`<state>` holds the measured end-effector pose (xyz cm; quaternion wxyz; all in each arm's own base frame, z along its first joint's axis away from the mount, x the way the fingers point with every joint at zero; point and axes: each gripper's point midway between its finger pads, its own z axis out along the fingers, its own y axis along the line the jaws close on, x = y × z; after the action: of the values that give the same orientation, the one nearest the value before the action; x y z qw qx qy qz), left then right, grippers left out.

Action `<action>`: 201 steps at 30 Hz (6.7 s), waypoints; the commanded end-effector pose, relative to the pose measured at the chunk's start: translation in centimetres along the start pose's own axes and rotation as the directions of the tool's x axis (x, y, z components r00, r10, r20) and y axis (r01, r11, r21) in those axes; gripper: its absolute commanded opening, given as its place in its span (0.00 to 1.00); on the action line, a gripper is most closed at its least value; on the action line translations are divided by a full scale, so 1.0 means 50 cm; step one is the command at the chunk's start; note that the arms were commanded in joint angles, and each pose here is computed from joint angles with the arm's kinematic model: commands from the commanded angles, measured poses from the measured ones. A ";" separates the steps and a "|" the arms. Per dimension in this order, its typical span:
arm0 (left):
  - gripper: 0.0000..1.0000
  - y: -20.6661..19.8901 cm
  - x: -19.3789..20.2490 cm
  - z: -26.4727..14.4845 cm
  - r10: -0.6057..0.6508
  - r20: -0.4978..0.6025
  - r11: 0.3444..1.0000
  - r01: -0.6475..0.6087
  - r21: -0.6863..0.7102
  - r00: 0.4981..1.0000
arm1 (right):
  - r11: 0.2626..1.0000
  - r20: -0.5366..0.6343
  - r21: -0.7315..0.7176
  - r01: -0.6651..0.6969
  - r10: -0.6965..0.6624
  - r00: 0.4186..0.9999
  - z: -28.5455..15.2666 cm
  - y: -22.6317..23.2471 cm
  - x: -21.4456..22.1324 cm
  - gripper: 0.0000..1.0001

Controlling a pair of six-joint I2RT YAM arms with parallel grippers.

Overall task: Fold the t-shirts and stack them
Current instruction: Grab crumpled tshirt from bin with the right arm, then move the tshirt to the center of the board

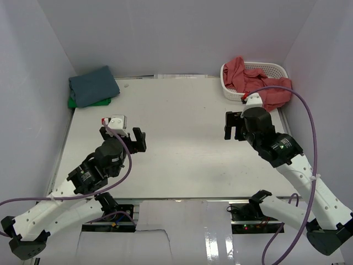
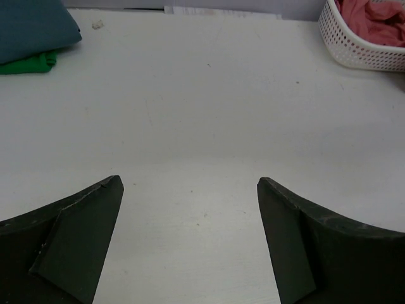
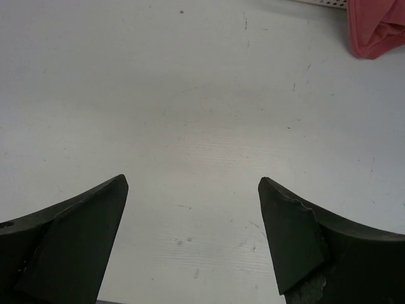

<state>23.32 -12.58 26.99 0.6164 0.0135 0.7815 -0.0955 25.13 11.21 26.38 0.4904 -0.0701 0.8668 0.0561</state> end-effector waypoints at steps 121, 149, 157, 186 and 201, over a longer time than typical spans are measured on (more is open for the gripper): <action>0.98 0.003 -0.041 -0.031 -0.039 0.075 0.997 0.035 0.064 0.996 | 0.997 0.641 0.014 -0.070 0.045 0.766 -0.036 -0.033 -0.652 0.08; 0.98 -0.133 -0.029 0.012 -0.036 -0.088 0.970 0.057 0.238 0.995 | 0.673 -0.019 -0.740 -0.021 0.010 1.000 -0.083 0.242 -0.191 0.08; 0.98 -0.241 -0.020 -0.019 0.136 -0.019 0.817 -0.101 0.567 0.991 | 0.701 -0.135 -0.707 -0.093 -0.004 0.991 0.021 0.258 -0.170 0.08; 0.98 -0.438 0.090 0.032 0.382 -0.181 0.726 -0.174 0.665 0.906 | 0.713 -0.177 -0.687 -0.142 0.025 0.984 0.100 0.345 -0.242 0.08; 0.98 -0.349 0.071 0.119 0.340 -0.195 0.905 -0.264 0.333 0.920 | 0.676 -0.168 -0.725 -0.132 0.012 0.986 0.052 0.379 -0.254 0.08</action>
<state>24.08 -32.44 22.43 0.4758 0.2926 0.8160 -0.1487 31.50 30.90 34.26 0.3340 -0.2227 0.8279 0.3916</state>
